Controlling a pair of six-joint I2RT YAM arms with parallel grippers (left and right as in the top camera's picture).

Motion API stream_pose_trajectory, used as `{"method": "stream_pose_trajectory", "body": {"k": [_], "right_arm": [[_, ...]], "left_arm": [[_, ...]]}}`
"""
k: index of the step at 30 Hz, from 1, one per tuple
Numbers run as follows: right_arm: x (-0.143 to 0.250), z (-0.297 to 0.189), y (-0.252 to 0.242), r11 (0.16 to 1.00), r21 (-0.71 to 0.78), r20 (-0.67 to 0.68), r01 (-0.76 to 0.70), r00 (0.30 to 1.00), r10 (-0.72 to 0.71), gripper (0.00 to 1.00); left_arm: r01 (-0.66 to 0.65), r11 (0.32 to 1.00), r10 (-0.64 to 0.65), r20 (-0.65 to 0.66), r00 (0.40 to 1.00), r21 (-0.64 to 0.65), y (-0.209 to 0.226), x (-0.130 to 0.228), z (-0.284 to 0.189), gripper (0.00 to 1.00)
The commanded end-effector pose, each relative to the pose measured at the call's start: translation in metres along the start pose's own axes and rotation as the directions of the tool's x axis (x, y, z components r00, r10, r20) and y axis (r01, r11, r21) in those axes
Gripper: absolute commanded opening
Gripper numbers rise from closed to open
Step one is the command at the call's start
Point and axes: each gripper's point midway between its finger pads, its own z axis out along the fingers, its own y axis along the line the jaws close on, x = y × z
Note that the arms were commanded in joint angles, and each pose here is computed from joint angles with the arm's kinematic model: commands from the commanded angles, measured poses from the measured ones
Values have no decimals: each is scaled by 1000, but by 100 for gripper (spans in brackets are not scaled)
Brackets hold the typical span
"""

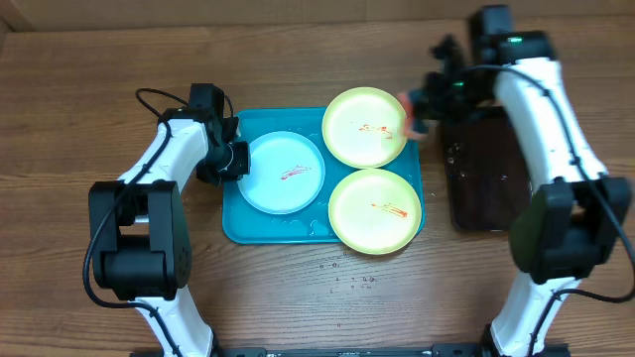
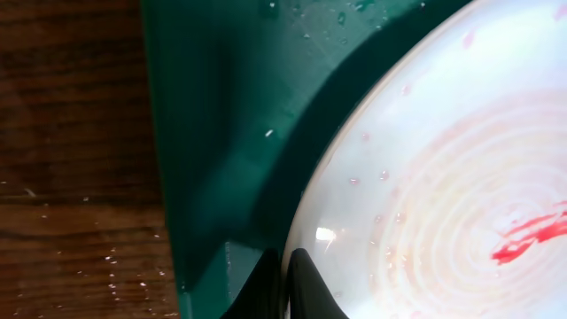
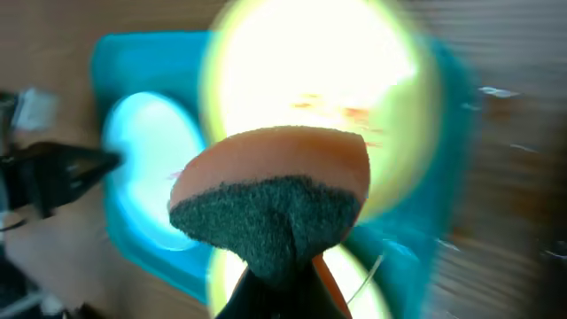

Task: Clean dirty plates on tray and stack at the side
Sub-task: 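Carry the sponge with the right gripper onto the white plate, then scrub the white plate with the sponge while left gripper holds it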

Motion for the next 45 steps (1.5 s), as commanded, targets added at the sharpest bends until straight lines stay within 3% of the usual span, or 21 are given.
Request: {"method": "stream_pose_trajectory", "body": {"k": [1,9,13,26,30,45], "right_arm": [[1,10,62,995,-91,13,30,1000,-29,4],[13,68,117,990,122,81,71,993,-81,4],[29,104,112,974,216,37,66,996,-75,4],[56,189,75,955,287,-111,79,993,-49,4],[62,200,76,963,260,-143,75,989,-38,4],[119,223,144,988,-56,-334,144,930,-154,4]], "left_arm": [[1,997,2,-31,1000,75,-12,3,5,4],[10,993,-3,-63,998,118,-20,11,4,4],[12,995,-5,-71,997,103,-17,13,4,4],[21,995,-13,-73,997,101,-17,13,4,4],[20,995,-13,-71,997,101,-17,13,4,4],[20,995,-13,-71,997,101,-17,12,4,4]]}}
